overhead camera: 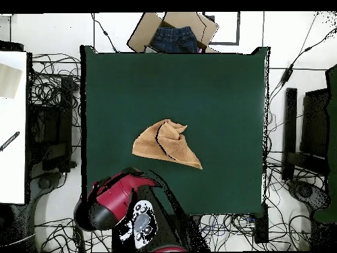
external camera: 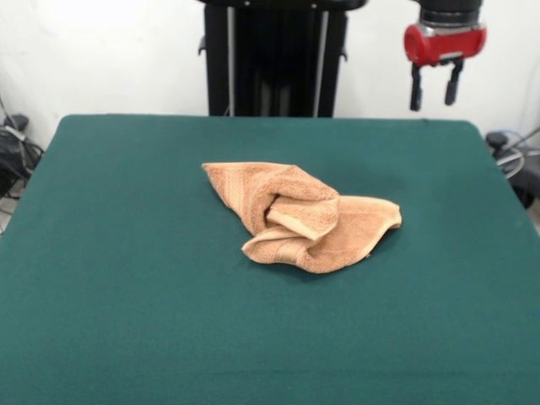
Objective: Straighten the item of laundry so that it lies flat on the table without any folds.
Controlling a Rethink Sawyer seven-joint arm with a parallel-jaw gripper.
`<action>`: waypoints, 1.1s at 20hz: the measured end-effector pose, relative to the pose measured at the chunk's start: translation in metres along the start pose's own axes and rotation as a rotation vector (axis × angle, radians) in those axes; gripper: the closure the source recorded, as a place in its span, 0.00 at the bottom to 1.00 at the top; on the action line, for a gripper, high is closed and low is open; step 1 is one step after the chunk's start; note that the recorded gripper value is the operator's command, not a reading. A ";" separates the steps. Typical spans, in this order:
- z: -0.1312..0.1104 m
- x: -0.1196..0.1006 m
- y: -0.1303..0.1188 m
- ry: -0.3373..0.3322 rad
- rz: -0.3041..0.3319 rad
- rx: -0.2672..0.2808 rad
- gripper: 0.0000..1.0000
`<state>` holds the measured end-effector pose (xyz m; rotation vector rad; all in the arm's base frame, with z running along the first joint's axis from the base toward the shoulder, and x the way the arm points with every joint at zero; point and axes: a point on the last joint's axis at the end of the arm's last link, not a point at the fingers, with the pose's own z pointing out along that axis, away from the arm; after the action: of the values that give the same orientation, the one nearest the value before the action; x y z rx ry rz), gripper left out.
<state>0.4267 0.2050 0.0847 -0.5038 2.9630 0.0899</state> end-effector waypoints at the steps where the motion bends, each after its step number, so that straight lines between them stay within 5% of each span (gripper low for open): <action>1: -0.001 0.001 -0.004 0.002 0.010 0.009 0.00; 22: -0.004 0.023 -0.029 0.028 0.115 0.073 0.00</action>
<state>0.4147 0.1696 0.0847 -0.3276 3.0082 -0.0138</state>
